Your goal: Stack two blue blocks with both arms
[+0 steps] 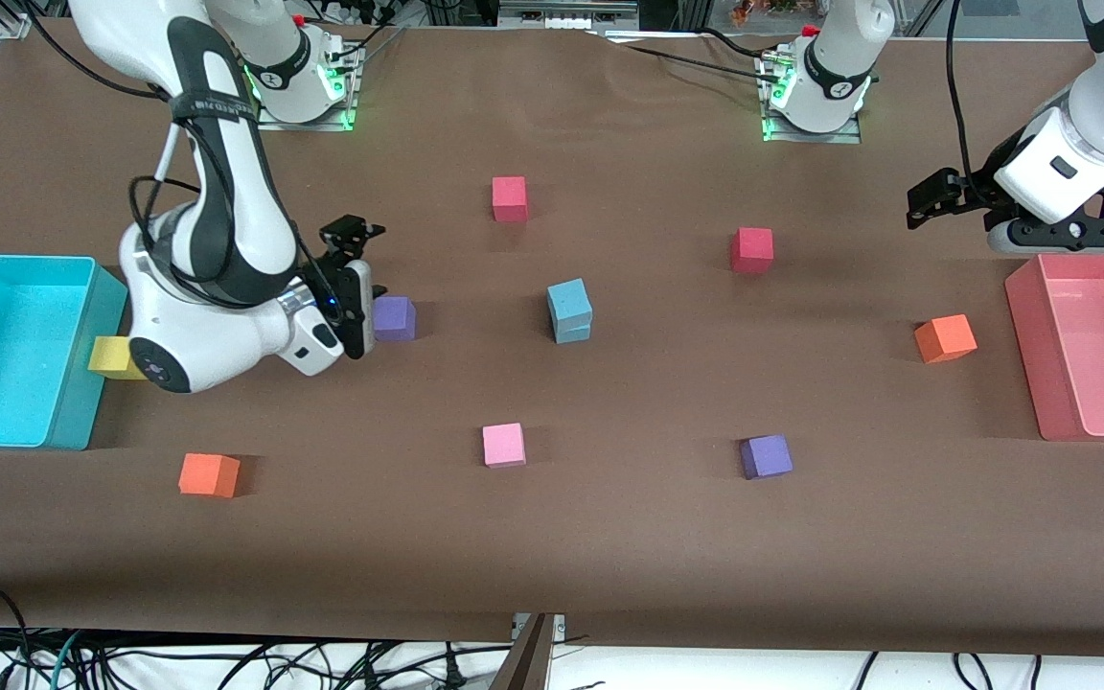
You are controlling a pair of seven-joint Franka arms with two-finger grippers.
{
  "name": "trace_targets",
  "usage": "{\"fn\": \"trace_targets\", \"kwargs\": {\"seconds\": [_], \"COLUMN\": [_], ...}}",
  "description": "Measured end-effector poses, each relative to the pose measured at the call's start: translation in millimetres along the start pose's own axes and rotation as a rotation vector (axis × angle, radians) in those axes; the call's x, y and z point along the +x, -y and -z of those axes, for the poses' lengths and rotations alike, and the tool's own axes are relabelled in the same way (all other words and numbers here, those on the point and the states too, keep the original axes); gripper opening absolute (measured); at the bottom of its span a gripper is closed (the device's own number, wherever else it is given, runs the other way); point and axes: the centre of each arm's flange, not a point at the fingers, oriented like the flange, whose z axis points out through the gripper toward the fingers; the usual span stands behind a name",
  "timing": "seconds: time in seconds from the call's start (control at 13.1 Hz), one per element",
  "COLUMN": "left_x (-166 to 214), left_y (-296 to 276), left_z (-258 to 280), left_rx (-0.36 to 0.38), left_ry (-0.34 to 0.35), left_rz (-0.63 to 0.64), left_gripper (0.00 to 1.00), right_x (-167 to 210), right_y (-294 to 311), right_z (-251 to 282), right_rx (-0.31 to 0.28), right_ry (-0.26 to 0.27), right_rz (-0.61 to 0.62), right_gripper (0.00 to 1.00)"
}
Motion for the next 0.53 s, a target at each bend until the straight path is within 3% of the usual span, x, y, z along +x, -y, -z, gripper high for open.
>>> {"fn": "trace_targets", "kwargs": {"seconds": [0.3,0.53], "left_x": [4.4,12.8], "left_y": [12.3,13.5], "left_z": [7.6,14.6], "left_rx": [0.022,0.018], "left_ry": [-0.041,-0.065], "left_rz": [0.017,0.022], "left_gripper": [1.0,1.0], "right_x": [-42.9,-47.0], "right_y": [24.5,46.2], "right_z": [71.2,101.5], "right_rx": [-0.047,-0.141], "right_ry": [0.02,0.06], "right_rz": [-0.199,-0.365], "right_gripper": [1.0,1.0]}}
